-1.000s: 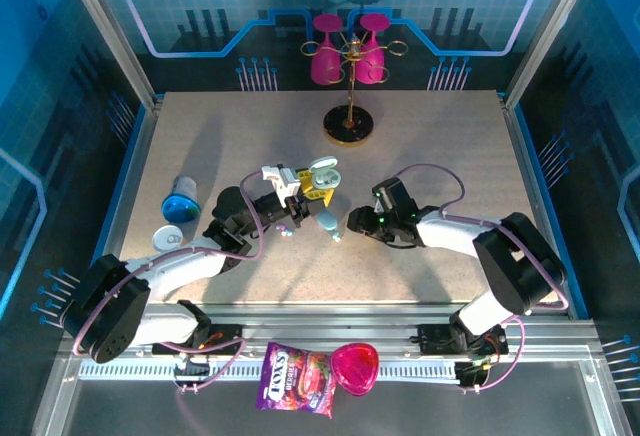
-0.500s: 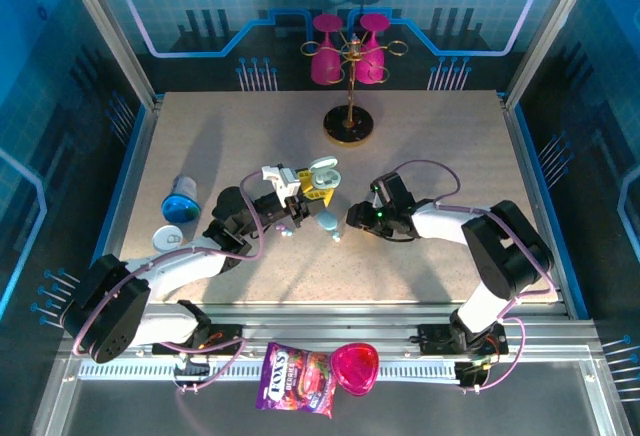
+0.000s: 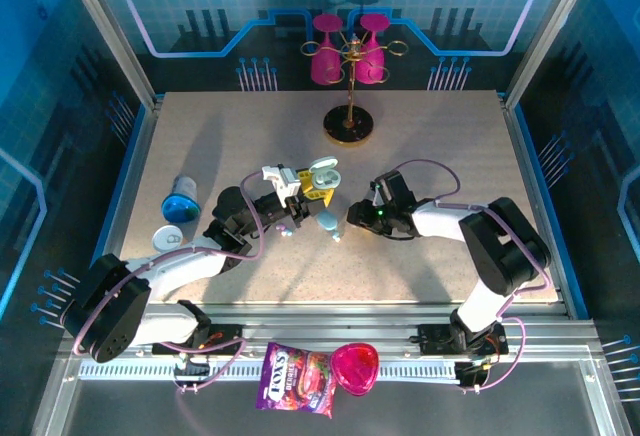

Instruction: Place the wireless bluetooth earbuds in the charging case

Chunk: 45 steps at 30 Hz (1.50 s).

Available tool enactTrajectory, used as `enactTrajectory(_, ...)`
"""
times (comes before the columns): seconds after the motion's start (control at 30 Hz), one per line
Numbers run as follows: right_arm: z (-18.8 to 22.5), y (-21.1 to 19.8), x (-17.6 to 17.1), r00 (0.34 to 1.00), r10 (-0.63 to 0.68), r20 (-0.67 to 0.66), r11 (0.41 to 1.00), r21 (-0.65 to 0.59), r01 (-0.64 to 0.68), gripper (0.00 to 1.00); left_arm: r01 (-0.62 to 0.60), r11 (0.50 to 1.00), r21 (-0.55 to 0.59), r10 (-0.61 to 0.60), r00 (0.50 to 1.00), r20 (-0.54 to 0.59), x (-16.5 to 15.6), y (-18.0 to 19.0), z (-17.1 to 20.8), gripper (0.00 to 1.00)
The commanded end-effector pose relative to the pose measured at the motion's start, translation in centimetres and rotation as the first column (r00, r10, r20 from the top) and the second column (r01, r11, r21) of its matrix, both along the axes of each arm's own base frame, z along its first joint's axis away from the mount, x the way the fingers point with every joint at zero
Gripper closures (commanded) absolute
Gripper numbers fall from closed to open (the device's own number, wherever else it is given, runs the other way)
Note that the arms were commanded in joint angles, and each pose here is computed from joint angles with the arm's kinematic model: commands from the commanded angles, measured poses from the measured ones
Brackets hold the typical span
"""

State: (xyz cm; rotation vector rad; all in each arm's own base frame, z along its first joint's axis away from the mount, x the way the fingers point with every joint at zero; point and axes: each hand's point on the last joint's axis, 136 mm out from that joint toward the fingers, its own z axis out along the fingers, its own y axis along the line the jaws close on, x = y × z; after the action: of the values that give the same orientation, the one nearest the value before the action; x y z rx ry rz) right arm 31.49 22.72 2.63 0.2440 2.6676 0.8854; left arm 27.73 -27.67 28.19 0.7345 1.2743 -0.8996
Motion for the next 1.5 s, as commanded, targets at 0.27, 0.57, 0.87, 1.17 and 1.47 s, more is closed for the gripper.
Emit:
enactTrajectory(0.27,0.8,0.7,1.8,0.999,-0.008,0.048,0.998,0.062,0.005,0.62,0.017,1.0,-0.003,-0.016,1.0,0.024,-0.2,-0.1,0.2,0.86)
enactTrajectory(0.57,-0.1,0.1,1.6,1.0,-0.005,0.018,1.0,0.015,0.005,0.71,0.018,1.0,-0.002,-0.018,1.0,0.022,-0.3,-0.1,0.1,0.86)
enactTrajectory(0.87,1.6,0.0,2.1,0.988,0.111,0.105,0.992,-0.067,-0.104,0.62,0.012,1.0,0.0,-0.012,1.0,0.026,-0.3,0.0,0.2,0.86)
enactTrajectory(1.17,1.6,1.3,3.1,0.956,0.27,0.116,0.959,-0.121,-0.256,0.5,0.013,1.0,0.001,-0.013,1.0,0.027,-0.4,0.0,0.2,0.86)
enactTrajectory(1.47,-0.1,2.0,2.0,0.95,0.306,0.055,0.951,-0.07,-0.302,0.49,0.009,1.0,0.004,-0.009,1.0,0.028,-0.4,0.1,0.2,0.86)
